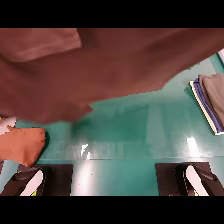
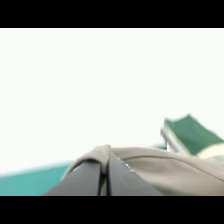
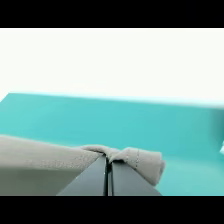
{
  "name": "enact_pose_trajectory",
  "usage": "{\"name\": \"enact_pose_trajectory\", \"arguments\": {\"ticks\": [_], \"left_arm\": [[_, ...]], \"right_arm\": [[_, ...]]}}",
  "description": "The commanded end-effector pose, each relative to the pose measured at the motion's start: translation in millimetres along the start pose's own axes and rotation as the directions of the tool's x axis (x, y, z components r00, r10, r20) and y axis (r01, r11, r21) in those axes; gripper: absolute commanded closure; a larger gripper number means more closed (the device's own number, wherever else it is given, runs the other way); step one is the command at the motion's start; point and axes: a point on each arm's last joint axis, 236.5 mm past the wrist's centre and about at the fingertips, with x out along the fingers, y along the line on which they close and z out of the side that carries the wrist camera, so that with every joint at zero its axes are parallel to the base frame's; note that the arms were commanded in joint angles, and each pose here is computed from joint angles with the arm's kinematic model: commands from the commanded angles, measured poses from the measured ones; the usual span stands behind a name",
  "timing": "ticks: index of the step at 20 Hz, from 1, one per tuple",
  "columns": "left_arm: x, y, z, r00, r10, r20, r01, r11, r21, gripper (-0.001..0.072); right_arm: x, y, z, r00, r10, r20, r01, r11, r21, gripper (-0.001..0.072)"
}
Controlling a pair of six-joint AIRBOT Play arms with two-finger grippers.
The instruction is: Fold the shirts.
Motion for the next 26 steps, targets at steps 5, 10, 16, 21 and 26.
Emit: {"name": "enact_pose_trajectory", "arguments": {"ticks": [5,10,16,21,26], "left_arm": [[53,40,-79,0.971,-0.003,-0.24,-0.033,0.989,-0.147,0.0682],[122,95,-288,0.74,-0.127,-0.661,-0.157,0.923,-0.353,0.0682],[133,118,-529,0.322,-0.163,-0.933,-0.292,0.92,-0.262,0.0682],[155,144,-572,0.344,-0.128,-0.93,-0.333,0.91,-0.248,0.0682],[131,162,-560,0.273,-0.153,-0.95,-0.336,0.91,-0.243,0.0681]], "right_arm": [[14,-43,7,0.99,-0.076,-0.114,0.08,0.996,0.029,0.0698],[116,-94,-170,0.807,0.069,-0.586,0.085,0.969,0.232,0.0698],[186,-95,-371,0.426,0.108,-0.898,0.19,0.96,0.205,0.0698],[241,-111,-385,0.449,0.11,-0.887,0.22,0.948,0.229,0.0698],[227,-112,-365,0.457,0.093,-0.884,0.168,0.967,0.189,0.0698]]}}
